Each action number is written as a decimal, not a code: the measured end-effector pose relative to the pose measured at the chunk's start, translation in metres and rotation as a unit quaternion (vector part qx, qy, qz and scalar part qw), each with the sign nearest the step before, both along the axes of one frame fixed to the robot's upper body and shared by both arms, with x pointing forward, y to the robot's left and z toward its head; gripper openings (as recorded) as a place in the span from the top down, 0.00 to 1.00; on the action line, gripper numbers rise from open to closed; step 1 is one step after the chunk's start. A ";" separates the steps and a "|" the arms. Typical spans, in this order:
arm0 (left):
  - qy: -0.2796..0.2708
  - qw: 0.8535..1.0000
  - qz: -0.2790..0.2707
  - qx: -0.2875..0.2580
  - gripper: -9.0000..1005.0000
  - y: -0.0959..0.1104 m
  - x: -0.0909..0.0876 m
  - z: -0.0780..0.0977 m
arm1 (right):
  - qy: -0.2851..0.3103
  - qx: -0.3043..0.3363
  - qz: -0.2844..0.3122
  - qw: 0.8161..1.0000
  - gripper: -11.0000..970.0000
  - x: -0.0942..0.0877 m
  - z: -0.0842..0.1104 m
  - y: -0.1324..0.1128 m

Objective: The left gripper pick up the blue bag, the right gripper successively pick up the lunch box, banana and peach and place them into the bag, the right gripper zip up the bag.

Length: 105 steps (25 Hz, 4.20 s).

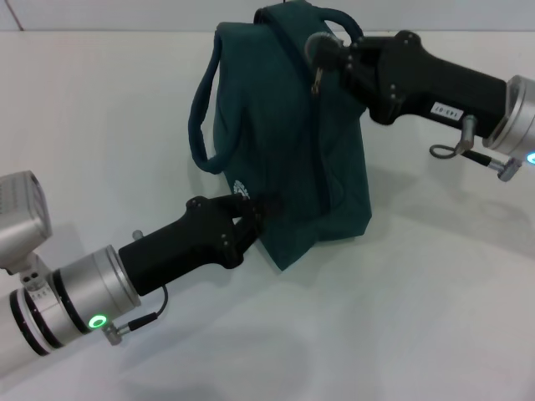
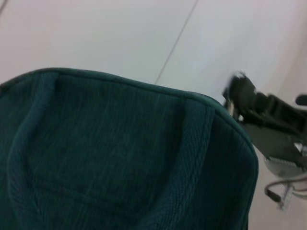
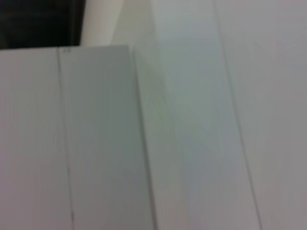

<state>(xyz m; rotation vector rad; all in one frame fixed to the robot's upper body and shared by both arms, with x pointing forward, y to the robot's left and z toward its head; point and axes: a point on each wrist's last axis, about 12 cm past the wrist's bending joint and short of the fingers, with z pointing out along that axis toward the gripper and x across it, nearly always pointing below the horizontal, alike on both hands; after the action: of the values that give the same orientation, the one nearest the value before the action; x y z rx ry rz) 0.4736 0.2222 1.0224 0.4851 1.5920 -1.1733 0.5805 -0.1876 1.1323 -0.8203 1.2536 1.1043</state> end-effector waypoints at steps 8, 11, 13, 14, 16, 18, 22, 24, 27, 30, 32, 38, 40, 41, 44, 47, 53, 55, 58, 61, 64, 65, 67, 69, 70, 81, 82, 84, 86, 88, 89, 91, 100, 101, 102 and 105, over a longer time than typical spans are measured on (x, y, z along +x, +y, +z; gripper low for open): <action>-0.011 1.000 -0.017 0.014 0.92 -0.002 -0.004 -0.002 | 0.016 0.024 -0.035 0.999 0.98 0.004 -0.002 -0.006; -0.015 1.000 -0.018 0.014 0.92 0.001 -0.006 -0.001 | 0.018 0.028 -0.039 0.999 0.98 0.004 -0.002 -0.007; -0.015 1.000 -0.011 0.010 0.92 0.004 -0.007 -0.001 | 0.018 0.029 -0.035 0.999 0.98 0.003 -0.002 -0.007; -0.015 1.000 -0.006 0.008 0.92 0.005 -0.007 -0.001 | 0.018 0.028 -0.032 0.999 0.98 0.001 -0.003 -0.007; -0.017 1.000 0.011 -0.001 0.92 0.009 -0.008 0.000 | 0.020 0.026 -0.016 0.999 0.98 -0.005 -0.006 -0.006; -0.019 0.999 0.036 -0.011 0.92 0.014 -0.008 0.000 | 0.013 0.024 0.005 1.000 0.98 -0.013 -0.008 -0.004; -0.020 0.995 0.098 -0.029 0.92 0.030 -0.009 0.001 | -0.008 0.036 0.044 0.998 0.98 -0.031 -0.010 -0.006; -0.023 0.993 0.111 -0.030 0.92 0.034 -0.009 0.001 | -0.014 0.041 0.049 0.998 0.98 -0.036 -0.010 -0.008; -0.030 0.992 0.119 -0.022 0.93 0.040 -0.008 0.002 | -0.015 0.037 0.029 0.999 0.98 -0.032 -0.010 -0.010; -0.033 0.992 0.118 -0.014 0.92 0.041 -0.006 0.002 | -0.002 0.030 -0.012 0.999 0.98 -0.023 -0.013 -0.012; -0.033 0.992 0.117 -0.011 0.91 0.041 -0.005 0.002 | 0.007 0.025 -0.037 0.999 0.98 -0.017 -0.015 -0.014; -0.029 0.992 0.125 -0.005 0.90 0.042 -0.002 0.001 | 0.014 0.039 -0.064 0.997 0.98 -0.018 -0.017 -0.024; -0.028 0.991 0.127 -0.003 0.90 0.043 0.000 0.001 | 0.012 0.051 -0.066 0.996 0.98 -0.022 -0.017 -0.028; -0.028 0.991 0.128 -0.003 0.89 0.043 0.000 0.001 | 0.010 0.055 -0.065 0.996 0.98 -0.023 -0.016 -0.029; -0.034 0.991 0.129 -0.007 0.89 0.042 0.004 0.004 | 0.006 0.059 -0.060 0.996 0.98 -0.024 -0.014 -0.030; -0.058 0.992 0.111 -0.023 0.88 0.038 0.009 0.014 | 0.007 0.055 -0.055 0.997 0.98 -0.024 -0.015 -0.028; -0.108 0.989 0.089 -0.041 0.83 0.039 0.010 0.029 | 0.013 0.045 -0.052 0.998 0.98 -0.025 -0.019 -0.027; -0.126 0.988 0.079 -0.044 0.75 0.040 0.011 0.035 | 0.015 0.044 -0.053 0.997 0.98 -0.027 -0.021 -0.029; -0.149 0.986 0.058 -0.045 0.66 0.040 0.013 0.043 | 0.017 0.042 -0.052 0.998 0.98 -0.029 -0.022 -0.029; -0.150 0.988 0.012 -0.028 0.65 0.038 0.020 0.051 | 0.020 0.042 -0.052 0.998 0.98 -0.030 -0.024 -0.029; -0.131 0.991 -0.014 -0.010 0.63 0.036 0.030 0.055 | 0.023 0.043 -0.051 0.997 0.98 -0.032 -0.025 -0.030; -0.130 0.991 -0.014 -0.006 0.63 0.036 0.033 0.056 | 0.023 0.044 -0.051 0.997 0.98 -0.032 -0.026 -0.030; -0.132 0.991 -0.011 0.003 0.62 0.035 0.038 0.057 | 0.024 0.046 -0.050 0.997 0.98 -0.034 -0.026 -0.030; -0.143 0.990 -0.008 0.008 0.61 0.035 0.041 0.059 | 0.024 0.048 -0.048 0.997 0.98 -0.036 -0.027 -0.031; -0.150 0.989 -0.007 0.008 0.61 0.034 0.041 0.061 | 0.024 0.048 -0.047 0.997 0.98 -0.036 -0.027 -0.031; -0.199 0.980 -0.012 0.025 0.61 0.035 0.051 0.079 | 0.025 0.051 -0.041 0.998 0.98 -0.039 -0.028 -0.031; -0.196 0.980 -0.012 0.031 0.61 0.036 0.054 0.079 | 0.025 0.052 -0.040 0.998 0.98 -0.039 -0.028 -0.031; -0.190 0.981 -0.013 0.044 0.61 0.037 0.059 0.080 | 0.024 0.055 -0.038 0.997 0.98 -0.040 -0.027 -0.031; -0.179 0.982 -0.021 0.058 0.61 0.036 0.064 0.080 | 0.024 0.055 -0.038 0.997 0.98 -0.040 -0.027 -0.032; -0.168 0.983 -0.026 0.070 0.61 0.035 0.068 0.079 | 0.024 0.055 -0.038 0.997 0.98 -0.040 -0.027 -0.032; -0.164 0.983 -0.027 0.075 0.61 0.034 0.070 0.079 | 0.025 0.055 -0.038 0.997 0.98 -0.040 -0.028 -0.032; -0.157 0.984 -0.028 0.084 0.61 0.033 0.073 0.078 | 0.027 0.056 -0.040 0.997 0.98 -0.042 -0.029 -0.033; -0.145 0.983 -0.047 0.098 0.63 0.030 0.077 0.079 | 0.028 0.064 -0.042 0.997 0.98 -0.044 -0.029 -0.036; -0.145 0.983 -0.050 0.101 0.64 0.030 0.077 0.078 | 0.028 0.064 -0.042 0.997 0.98 -0.044 -0.029 -0.036; -0.146 0.983 -0.052 0.103 0.64 0.030 0.077 0.079 | 0.028 0.064 -0.041 0.997 0.98 -0.044 -0.029 -0.036; -0.151 0.981 -0.054 0.106 0.77 0.030 0.078 0.080 | 0.029 0.065 -0.042 0.997 0.98 -0.044 -0.029 -0.036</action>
<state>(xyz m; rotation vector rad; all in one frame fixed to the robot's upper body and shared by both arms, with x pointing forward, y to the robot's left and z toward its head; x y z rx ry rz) 0.5512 0.2517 1.1029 0.8580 1.4443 -0.9597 0.5361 -0.2239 1.1036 -0.6365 1.2386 1.1357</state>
